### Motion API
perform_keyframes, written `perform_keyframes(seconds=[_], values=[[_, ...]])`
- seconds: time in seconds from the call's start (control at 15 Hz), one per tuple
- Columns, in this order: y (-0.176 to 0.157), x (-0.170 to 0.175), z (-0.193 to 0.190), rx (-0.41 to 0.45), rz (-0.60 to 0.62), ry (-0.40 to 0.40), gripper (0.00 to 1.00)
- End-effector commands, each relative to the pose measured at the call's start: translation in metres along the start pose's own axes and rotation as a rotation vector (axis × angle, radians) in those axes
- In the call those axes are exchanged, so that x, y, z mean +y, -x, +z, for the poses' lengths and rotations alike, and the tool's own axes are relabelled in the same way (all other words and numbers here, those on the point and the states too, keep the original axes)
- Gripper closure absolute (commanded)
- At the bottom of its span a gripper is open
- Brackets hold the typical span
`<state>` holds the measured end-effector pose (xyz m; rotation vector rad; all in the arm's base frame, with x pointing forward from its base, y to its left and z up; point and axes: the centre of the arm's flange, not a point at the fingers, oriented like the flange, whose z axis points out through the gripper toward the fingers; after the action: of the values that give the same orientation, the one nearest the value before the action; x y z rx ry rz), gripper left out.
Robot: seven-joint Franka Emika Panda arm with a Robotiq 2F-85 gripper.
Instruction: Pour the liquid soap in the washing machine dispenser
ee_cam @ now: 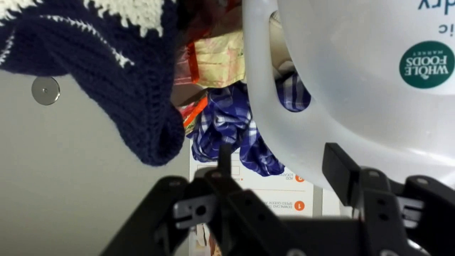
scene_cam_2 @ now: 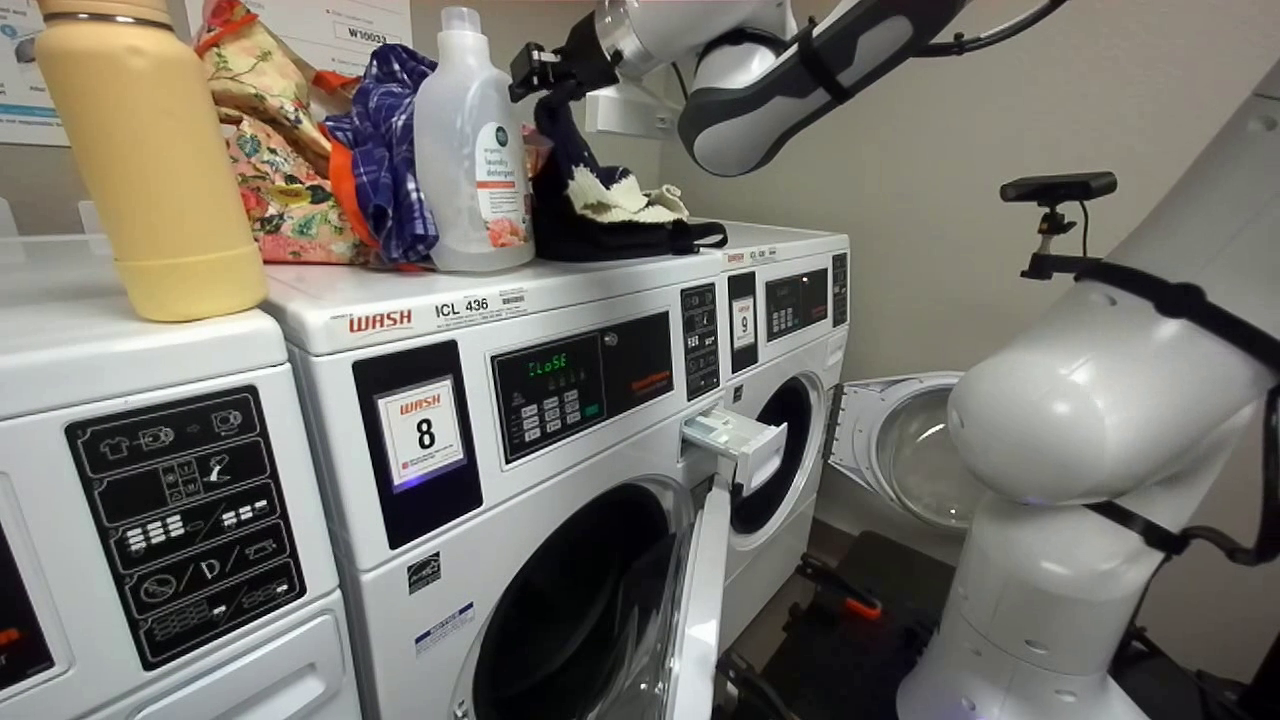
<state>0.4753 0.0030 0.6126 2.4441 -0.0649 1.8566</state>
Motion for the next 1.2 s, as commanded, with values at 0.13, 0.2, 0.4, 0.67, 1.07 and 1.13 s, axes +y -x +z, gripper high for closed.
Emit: perform_keyframes(seconds=[0.13,0.2,0.4,0.67,1.07,1.13], values=[[0.009,-0.02,-0.008,0.046,-0.004,0.008,0.0],[0.006,-0.021,-0.011,0.038,-0.009,0.014,0.0],[0.001,-0.023,-0.016,0.022,-0.027,0.026,0.0],[-0.009,-0.023,-0.027,0.01,-0.043,0.038,0.0],[-0.034,-0.023,-0.053,-0.005,-0.062,0.103,0.0],[-0.038,-0.023,-0.057,-0.009,-0.061,0.113,0.0]])
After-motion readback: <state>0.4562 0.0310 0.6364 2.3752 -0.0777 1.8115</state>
